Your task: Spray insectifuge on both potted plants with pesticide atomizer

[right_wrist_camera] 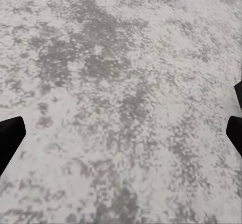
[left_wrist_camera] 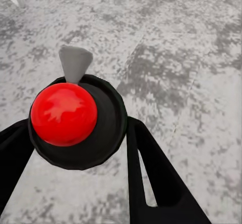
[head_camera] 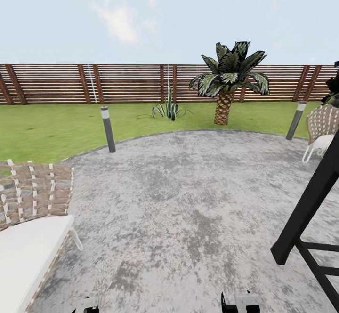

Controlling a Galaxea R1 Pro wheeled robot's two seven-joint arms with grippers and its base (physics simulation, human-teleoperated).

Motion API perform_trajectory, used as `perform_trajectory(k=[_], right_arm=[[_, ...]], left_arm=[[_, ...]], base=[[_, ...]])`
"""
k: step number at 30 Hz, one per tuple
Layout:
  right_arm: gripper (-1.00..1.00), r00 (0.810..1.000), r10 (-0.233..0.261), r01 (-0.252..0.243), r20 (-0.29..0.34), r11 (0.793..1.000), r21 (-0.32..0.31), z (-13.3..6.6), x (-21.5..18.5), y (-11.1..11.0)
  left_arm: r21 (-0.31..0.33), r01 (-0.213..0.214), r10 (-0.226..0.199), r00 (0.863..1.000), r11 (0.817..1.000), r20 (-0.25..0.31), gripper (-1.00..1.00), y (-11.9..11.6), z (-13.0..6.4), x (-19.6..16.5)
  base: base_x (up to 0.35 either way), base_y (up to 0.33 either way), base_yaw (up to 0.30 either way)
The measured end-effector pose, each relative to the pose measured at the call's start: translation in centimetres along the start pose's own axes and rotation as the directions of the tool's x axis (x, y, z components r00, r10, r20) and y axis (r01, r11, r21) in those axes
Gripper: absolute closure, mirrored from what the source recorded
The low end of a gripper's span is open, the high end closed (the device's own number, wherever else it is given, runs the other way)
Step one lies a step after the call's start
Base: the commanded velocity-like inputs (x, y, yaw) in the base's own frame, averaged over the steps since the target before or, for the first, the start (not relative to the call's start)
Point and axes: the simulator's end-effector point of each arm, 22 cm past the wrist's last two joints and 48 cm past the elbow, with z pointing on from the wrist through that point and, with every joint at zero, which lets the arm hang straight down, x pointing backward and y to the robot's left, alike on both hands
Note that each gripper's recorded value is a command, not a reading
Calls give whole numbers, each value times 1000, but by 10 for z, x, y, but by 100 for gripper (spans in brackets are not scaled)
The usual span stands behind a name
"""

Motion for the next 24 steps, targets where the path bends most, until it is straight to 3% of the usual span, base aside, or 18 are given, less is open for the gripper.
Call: perform_trajectory(k=[24], right_arm=[[-100, 1000, 0, 0, -1, 1000, 0, 0, 0, 0]], left_arm=[[-1, -1, 1, 1000, 1000, 0, 100, 1, 0, 0]], base=[[341, 0, 0]])
